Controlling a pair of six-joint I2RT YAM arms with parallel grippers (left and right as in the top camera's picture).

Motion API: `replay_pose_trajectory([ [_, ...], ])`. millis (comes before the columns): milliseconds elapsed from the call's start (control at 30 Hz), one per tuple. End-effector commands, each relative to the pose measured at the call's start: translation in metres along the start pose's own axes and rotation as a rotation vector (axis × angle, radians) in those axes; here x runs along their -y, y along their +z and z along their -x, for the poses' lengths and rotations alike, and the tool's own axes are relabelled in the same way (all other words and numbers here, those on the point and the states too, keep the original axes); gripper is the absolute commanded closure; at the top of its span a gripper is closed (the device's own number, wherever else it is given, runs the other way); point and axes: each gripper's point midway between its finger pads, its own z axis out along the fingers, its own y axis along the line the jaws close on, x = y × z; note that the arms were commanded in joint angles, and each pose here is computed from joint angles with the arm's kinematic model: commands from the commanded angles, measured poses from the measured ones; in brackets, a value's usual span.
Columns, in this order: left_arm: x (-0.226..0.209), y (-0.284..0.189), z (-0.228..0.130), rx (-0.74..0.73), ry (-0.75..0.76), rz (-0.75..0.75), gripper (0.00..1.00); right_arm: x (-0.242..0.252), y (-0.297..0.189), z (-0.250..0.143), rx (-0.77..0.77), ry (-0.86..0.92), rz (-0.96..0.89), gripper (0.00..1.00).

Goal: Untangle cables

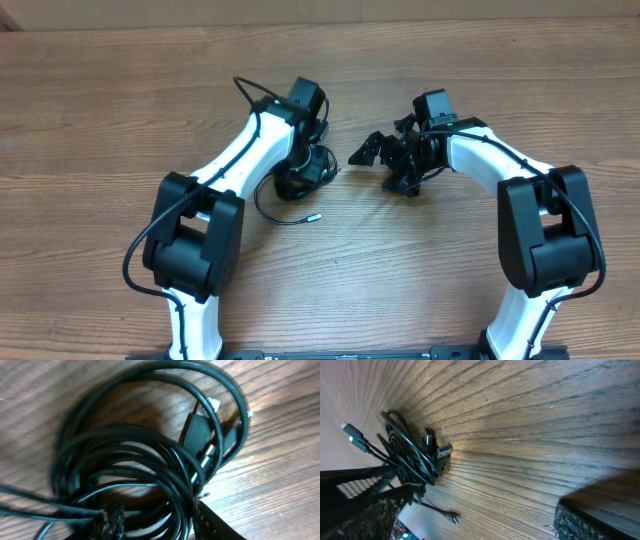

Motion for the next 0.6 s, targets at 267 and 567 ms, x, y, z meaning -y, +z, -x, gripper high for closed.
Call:
replay_pose_trajectory([
  [267, 0.001, 0.022, -0.014, -0.014, 0.007, 0.026, 0.80, 0.059, 0.015, 0.006, 0.042, 0.052, -0.208, 0.00],
  [567, 0.000, -0.003, -0.001, -0.009, -0.023, -0.038, 0.96, 0.058, 0.015, 0.003, 0.029, 0.051, -0.202, 0.00],
])
